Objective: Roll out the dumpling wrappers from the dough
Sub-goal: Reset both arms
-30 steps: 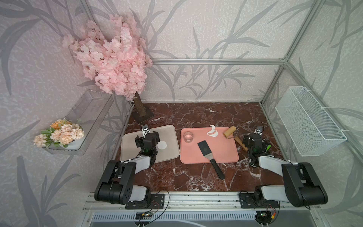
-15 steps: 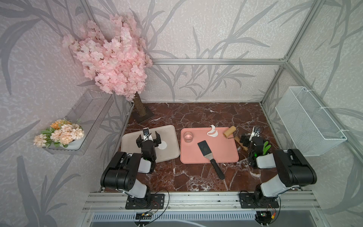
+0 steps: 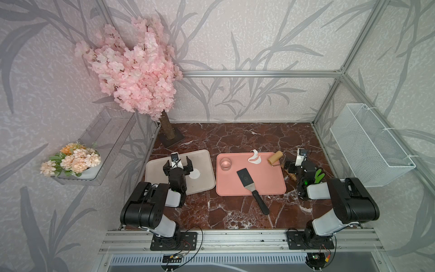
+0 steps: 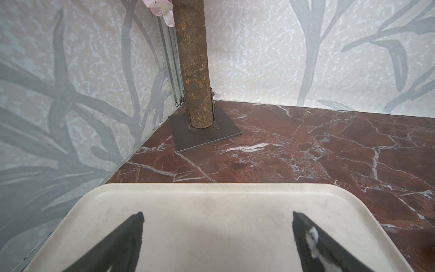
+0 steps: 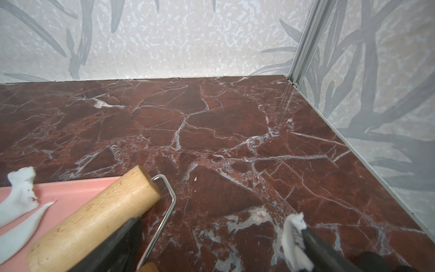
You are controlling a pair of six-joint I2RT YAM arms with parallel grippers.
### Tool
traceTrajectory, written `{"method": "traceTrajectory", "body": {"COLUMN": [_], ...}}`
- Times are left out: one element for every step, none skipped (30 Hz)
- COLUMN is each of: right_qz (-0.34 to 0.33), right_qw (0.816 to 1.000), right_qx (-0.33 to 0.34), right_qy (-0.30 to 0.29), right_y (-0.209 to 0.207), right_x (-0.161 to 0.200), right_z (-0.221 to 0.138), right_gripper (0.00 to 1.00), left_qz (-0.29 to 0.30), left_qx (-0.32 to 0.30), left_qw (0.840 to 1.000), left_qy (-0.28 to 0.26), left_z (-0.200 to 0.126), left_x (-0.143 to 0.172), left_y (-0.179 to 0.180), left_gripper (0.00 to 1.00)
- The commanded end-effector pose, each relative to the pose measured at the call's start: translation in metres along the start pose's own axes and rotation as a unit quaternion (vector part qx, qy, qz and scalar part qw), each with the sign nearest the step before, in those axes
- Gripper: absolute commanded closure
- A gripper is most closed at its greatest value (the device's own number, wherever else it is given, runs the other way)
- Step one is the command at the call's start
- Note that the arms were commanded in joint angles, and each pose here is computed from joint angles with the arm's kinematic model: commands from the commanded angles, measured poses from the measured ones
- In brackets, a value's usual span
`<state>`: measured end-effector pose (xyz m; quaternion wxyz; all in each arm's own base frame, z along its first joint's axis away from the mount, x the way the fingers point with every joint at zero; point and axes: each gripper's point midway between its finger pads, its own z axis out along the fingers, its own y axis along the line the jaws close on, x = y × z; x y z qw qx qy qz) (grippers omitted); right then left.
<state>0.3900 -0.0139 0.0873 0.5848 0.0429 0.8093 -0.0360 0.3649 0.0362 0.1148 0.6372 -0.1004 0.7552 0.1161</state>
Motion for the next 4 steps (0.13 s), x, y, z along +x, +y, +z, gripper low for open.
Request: {"method": "traceTrajectory", "body": {"right_qz": [0.008,0.010,0.010,0.010], "right_qw": [1.000,1.000,1.000,1.000], "right_qx": [-0.006,-0.006,-0.005,-0.005], "right_qy": [-0.001,0.001,0.000,0.001], "right_y": [-0.0002,-0.0014,-0.0015,-0.0018], "right_x": [-0.0070,-0.0063,-0.0066,-0.0059], "right_z": [0.0060,0.0064,0.0062,0.0061], "right_gripper": [0.01,0.01,0.01,0.01], "left_qz": [-0.008,-0.008,-0.008,-0.008], "left_qx": [0.002,0.001,0.002,0.002], "left_qw": [1.000,1.000,1.000,1.000], "left_qy": [-0.025,-0.025,-0.026,-0.026], "left_z": [0.0010,0.0011,0.0008,0.0008], "left_x": [-0.0157,-0.0160,-0.0162,-0.0162], "left_y": [-0.0006,-0.0006,-0.0006,-0.0007], "left_gripper": [0.00,0.00,0.00,0.00]}}
